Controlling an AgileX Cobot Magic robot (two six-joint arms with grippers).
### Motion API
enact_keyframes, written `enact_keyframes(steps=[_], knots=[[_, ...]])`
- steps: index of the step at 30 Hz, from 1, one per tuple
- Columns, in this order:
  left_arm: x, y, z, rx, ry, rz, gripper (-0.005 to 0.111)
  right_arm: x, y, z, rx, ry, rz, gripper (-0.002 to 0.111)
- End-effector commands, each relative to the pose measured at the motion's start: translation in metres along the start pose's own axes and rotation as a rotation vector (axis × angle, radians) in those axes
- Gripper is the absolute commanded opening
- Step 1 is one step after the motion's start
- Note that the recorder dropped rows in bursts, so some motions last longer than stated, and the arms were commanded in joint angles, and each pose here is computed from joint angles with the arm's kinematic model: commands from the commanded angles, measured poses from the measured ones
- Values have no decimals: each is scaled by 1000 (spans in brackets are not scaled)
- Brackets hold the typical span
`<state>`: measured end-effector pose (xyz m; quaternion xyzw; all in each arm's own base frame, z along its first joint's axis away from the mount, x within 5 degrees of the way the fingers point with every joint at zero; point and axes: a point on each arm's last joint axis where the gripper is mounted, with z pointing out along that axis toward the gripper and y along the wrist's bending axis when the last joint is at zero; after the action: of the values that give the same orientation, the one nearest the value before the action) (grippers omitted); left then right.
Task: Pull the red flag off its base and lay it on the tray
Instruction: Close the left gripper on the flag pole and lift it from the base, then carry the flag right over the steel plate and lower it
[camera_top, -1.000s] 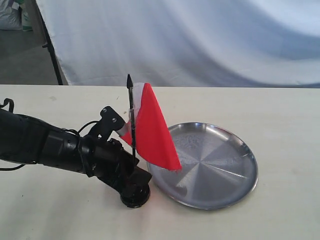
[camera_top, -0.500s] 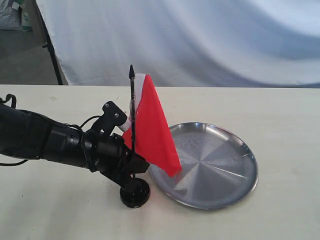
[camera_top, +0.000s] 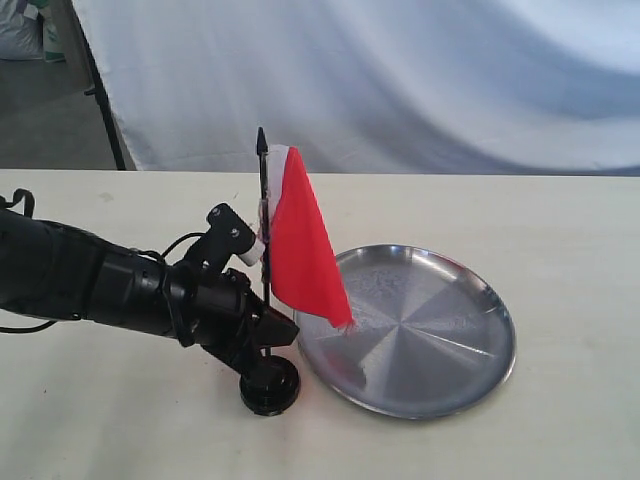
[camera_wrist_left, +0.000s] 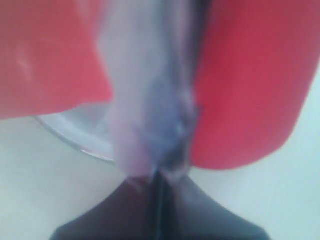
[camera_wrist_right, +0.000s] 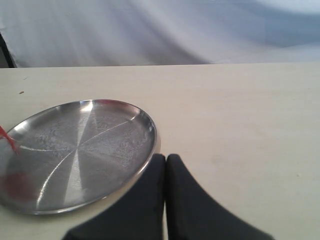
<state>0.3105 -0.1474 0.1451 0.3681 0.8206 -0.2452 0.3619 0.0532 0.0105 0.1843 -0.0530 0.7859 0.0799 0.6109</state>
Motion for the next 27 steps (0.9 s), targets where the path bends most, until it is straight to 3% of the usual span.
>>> enact_keyframes(steps=[1,17,27], knots=[[8,0,0,-18,27,-18,0,0,0,0,3,-10,-10,0],[-9,-10,-15,22,-53,13,0,0,0,0,3,-10,-10,0],[-36,-34,-23,325,-252,36,0,0,0,0,3,-10,-10,0]])
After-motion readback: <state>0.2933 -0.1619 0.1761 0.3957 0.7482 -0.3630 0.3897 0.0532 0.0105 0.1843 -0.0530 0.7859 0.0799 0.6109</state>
